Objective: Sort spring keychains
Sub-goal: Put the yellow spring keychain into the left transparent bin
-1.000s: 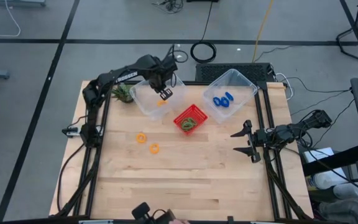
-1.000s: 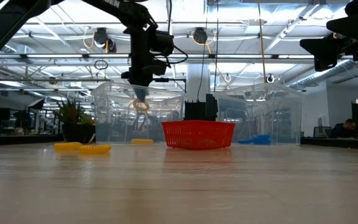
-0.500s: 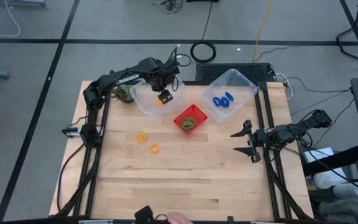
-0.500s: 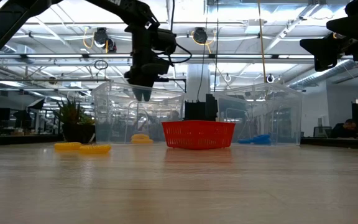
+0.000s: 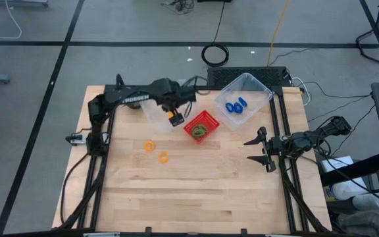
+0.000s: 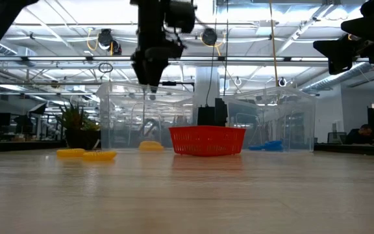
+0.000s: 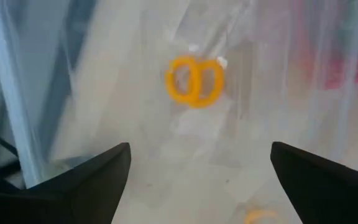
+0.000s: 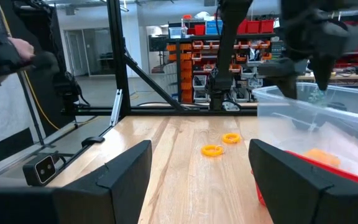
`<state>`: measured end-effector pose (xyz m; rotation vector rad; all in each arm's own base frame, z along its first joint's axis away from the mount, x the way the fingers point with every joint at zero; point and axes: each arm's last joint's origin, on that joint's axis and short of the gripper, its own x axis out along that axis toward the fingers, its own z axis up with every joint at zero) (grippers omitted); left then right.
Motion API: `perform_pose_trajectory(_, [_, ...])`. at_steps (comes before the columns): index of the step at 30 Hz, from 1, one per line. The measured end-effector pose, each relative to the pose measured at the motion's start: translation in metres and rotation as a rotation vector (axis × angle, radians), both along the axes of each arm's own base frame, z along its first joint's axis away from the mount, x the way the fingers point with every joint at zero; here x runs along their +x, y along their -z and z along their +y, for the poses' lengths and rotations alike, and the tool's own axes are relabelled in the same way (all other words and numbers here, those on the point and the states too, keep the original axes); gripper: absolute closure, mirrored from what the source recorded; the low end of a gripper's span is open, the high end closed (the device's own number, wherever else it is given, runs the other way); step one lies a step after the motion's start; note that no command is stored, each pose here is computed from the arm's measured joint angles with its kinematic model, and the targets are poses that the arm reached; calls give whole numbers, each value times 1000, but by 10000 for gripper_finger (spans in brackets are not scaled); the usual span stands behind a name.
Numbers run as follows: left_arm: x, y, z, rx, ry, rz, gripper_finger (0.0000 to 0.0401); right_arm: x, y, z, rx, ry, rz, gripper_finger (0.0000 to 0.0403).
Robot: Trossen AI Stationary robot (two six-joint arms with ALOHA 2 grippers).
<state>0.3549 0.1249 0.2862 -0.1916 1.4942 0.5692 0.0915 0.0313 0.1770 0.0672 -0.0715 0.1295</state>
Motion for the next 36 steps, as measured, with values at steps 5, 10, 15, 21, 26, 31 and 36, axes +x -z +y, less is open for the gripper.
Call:
perform_pose_trajectory(5, [-2,-19,-22,229,-1,-14,4,0,0,0,0,0,0,147])
perform_pose_trajectory(10, [-8,-31,-42,332,-41,-24,4,0,0,0,-1,0,2,147])
perform_pose_trajectory(15, [-9,-38,-84,344,27,-53,4,0,0,0,-1,0,2,147])
perform_pose_trajectory(21, [-13,-48,-139,368,172,-110,4,0,0,0,-1,0,1,147])
perform_pose_trajectory(26, [-17,-51,-182,368,196,-206,4,0,0,0,-1,0,2,147])
perform_pose_trajectory(31, [-24,-40,-219,351,180,-268,4,0,0,0,-1,0,2,147])
perform_pose_trajectory(36, [-32,-15,-248,322,132,-305,4,0,0,0,-1,0,2,147])
